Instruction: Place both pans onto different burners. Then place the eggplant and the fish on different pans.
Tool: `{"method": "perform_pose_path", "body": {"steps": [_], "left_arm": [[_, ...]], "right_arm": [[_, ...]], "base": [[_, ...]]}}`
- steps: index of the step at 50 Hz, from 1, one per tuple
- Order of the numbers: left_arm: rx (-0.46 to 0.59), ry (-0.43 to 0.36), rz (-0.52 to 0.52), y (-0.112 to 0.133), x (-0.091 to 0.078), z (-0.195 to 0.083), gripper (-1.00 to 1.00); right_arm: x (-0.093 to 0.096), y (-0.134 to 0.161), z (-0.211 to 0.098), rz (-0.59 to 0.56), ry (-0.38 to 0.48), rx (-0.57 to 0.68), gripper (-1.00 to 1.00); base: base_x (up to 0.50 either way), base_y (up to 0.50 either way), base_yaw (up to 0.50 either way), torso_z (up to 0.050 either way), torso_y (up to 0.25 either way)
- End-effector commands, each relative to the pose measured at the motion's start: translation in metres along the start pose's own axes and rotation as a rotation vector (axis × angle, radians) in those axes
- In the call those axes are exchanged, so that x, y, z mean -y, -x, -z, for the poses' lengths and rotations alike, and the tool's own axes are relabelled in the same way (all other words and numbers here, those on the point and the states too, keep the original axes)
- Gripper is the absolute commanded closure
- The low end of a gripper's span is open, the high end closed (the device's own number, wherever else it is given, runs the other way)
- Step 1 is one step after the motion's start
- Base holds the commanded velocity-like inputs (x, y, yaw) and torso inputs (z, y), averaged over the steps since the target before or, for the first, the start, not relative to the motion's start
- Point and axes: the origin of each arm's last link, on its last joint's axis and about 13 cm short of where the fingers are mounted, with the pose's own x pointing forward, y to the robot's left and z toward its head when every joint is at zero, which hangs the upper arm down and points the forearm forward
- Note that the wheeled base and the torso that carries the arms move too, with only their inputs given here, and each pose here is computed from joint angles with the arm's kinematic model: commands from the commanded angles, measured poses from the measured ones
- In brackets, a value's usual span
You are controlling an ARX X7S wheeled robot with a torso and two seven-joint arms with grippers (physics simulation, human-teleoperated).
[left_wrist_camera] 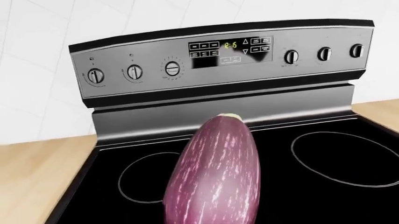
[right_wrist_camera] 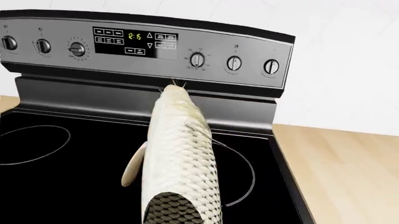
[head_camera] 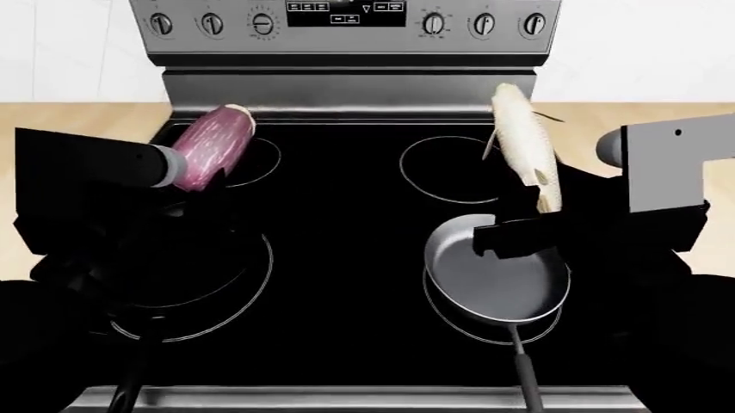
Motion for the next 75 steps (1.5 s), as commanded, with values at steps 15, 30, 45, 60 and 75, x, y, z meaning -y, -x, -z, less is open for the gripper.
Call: {"method": "perform_pose_path", "body": {"steps": [15, 30, 45, 60, 75], "left_arm": [[-0.01, 0.017, -0.049, 0.004, -0.007, 0.002, 1.0], [-0.019, 0.02, -0.054, 0.003, -0.008, 0.006, 1.0], [-0.018, 0.026, -0.064, 0.004, -0.01, 0.007, 1.0], [-0.019, 0.033, -0.074, 0.003, -0.012, 0.007, 1.0], [-0.059, 0.007, -0.101, 0.008, -0.015, 0.007, 1.0]], "right_arm": [[0.011, 0.003, 0.045, 0.065, 0.101, -0.185, 1.0], [0.009, 0.001, 0.057, 0.055, 0.094, -0.221, 1.0], [0.008, 0.004, 0.051, 0.04, 0.086, -0.204, -1.0], [0.007, 0.009, 0.039, 0.026, 0.09, -0.166, -1.0], [0.01, 0.035, -0.012, 0.05, 0.078, 0.03, -1.0]], "base": [[0.0, 0.0, 0.0, 0.0, 0.0], [0.0, 0.0, 0.0, 0.001, 0.001], [0.0, 0.0, 0.0, 0.0, 0.001], [0.0, 0.0, 0.0, 0.0, 0.0], [0.0, 0.0, 0.0, 0.0, 0.001]]}}
